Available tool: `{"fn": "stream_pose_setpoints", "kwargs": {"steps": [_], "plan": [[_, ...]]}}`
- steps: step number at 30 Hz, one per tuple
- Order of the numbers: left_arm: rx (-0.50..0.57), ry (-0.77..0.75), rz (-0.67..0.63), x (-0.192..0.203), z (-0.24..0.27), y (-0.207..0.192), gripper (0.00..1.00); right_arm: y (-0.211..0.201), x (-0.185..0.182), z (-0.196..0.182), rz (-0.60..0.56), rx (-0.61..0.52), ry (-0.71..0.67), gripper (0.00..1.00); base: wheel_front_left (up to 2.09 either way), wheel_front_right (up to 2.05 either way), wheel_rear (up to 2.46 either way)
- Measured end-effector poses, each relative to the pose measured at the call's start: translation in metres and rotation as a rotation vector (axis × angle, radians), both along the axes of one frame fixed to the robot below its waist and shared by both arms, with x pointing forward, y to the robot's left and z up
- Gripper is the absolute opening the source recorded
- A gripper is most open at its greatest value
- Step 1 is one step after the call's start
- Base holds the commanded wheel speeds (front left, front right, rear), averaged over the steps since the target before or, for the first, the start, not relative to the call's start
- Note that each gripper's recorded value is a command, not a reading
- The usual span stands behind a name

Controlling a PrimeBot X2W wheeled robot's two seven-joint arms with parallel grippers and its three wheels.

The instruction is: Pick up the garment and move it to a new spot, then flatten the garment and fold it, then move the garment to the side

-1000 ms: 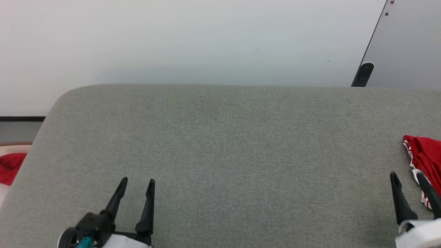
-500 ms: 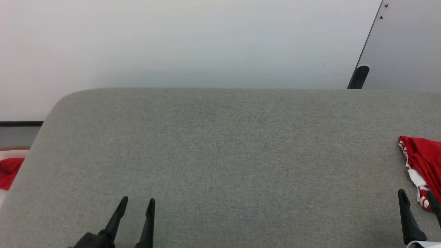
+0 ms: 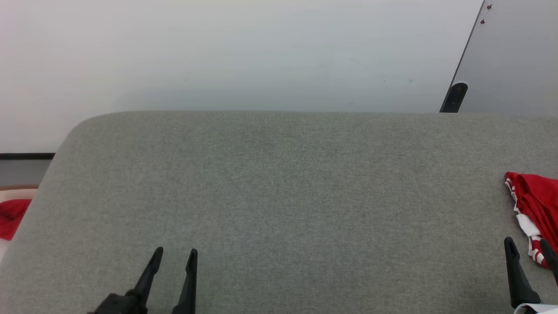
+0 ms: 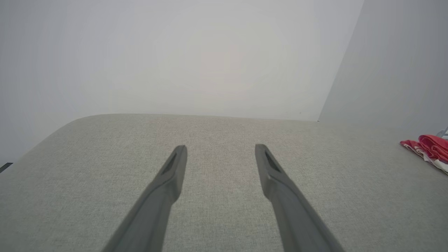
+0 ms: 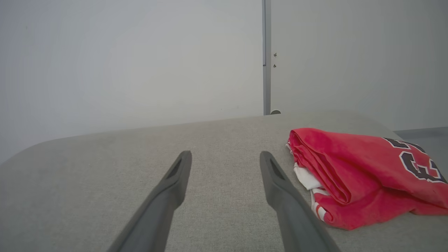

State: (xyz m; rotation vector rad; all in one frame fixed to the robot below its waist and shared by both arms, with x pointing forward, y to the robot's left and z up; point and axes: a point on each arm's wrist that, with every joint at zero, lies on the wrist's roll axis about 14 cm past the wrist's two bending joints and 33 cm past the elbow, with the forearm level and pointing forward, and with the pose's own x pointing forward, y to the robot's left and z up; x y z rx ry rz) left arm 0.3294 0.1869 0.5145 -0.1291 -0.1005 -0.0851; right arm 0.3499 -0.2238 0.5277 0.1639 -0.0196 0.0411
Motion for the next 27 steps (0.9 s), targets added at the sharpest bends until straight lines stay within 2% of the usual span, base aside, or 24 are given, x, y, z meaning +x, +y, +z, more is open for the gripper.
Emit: {"fn": "stream_pose_setpoints", "kwargs": {"steps": [17,18,22,27], "plan": [[-0.008,-0.008,0.002,0.002,0.003,0.0,1.0,0.003,0.002,-0.001,0.002,0.009,-0.008,1.0,0.0,0.0,0.0],[-0.009,-0.002,0.002,0.002,0.001,0.0,0.0,0.003,0.002,-0.003,0.002,0.011,-0.001,0.0,0.0,0.0,0.0],[-0.021,0.058,0.003,-0.005,-0.018,-0.002,0.0,0.006,-0.002,-0.02,-0.003,0.034,0.049,0.0,0.0,0.0,0.0],[-0.106,0.094,0.021,-0.004,-0.025,0.0,0.0,0.007,-0.003,-0.028,-0.012,0.117,0.076,0.0,0.0,0.0,0.0]]}}
